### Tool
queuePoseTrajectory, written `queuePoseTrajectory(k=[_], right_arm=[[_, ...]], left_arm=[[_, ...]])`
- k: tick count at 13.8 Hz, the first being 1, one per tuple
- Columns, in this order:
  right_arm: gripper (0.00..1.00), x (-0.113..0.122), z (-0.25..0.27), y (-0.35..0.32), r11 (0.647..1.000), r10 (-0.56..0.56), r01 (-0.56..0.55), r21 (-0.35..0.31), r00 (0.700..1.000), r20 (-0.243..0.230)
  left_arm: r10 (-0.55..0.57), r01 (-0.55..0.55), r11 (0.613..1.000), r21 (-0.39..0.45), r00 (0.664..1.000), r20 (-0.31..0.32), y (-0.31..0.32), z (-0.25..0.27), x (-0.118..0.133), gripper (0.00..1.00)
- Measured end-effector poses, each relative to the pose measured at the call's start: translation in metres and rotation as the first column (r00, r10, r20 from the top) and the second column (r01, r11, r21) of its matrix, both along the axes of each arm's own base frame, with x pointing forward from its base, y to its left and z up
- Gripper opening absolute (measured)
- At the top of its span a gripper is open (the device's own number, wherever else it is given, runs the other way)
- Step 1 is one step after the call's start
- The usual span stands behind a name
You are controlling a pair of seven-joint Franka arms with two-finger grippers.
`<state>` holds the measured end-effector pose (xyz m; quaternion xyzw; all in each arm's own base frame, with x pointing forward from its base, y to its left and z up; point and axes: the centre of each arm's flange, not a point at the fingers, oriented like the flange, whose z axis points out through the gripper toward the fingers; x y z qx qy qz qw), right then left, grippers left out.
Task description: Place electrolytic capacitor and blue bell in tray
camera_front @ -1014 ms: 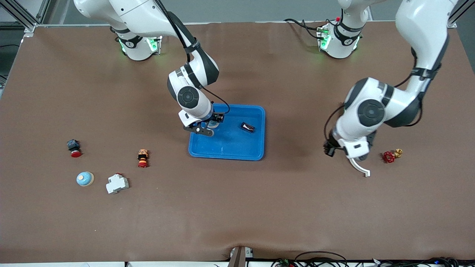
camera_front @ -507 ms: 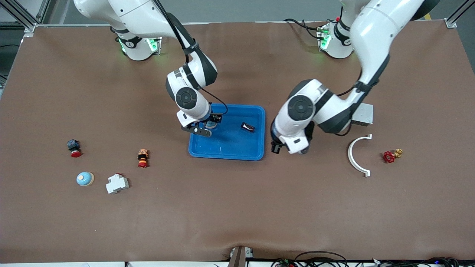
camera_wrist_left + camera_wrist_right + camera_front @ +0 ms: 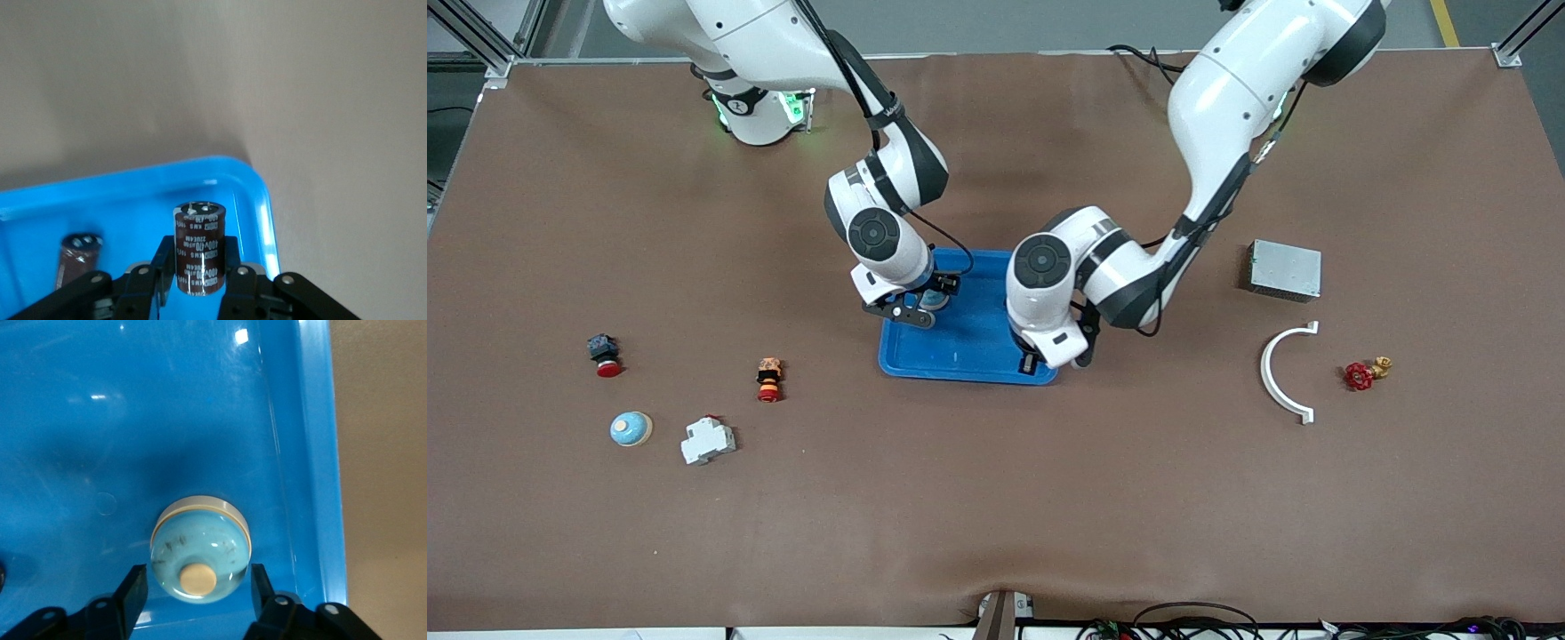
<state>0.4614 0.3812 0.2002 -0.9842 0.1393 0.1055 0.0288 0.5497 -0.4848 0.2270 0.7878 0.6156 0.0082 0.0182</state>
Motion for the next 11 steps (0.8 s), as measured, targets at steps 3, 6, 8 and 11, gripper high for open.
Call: queuePoseTrajectory(k=[3, 6, 8, 11], right_arm=[[1.0, 0.004, 0.022, 0.005, 1.0, 0.015, -0.015, -0.002, 0.999, -0.034], [1.0, 0.031, 0.09, -0.009, 0.997, 0.079, -0.08, -0.012, 0.991, -0.106], [1.0, 0.064, 0.147, -0.049, 0.988, 0.147, -0.152, -0.025, 0.978, -0.147], [1.0, 0.114, 0.201, -0.135, 0.952, 0.286, -0.297, -0.073, 0.949, -0.134]], left_arm=[[-0.003, 0.003, 1.0, -0.002, 1.0, -0.005, -0.002, -0.009, -0.001, 0.38], [-0.016, 0.016, 1.0, -0.007, 1.0, 0.004, -0.002, -0.005, 0.002, 0.68], [-0.017, 0.017, 1.0, -0.02, 1.0, 0.026, 0.001, 0.009, 0.012, 0.87], [-0.032, 0.034, 0.999, -0.025, 0.997, 0.069, 0.031, 0.065, 0.043, 1.0]])
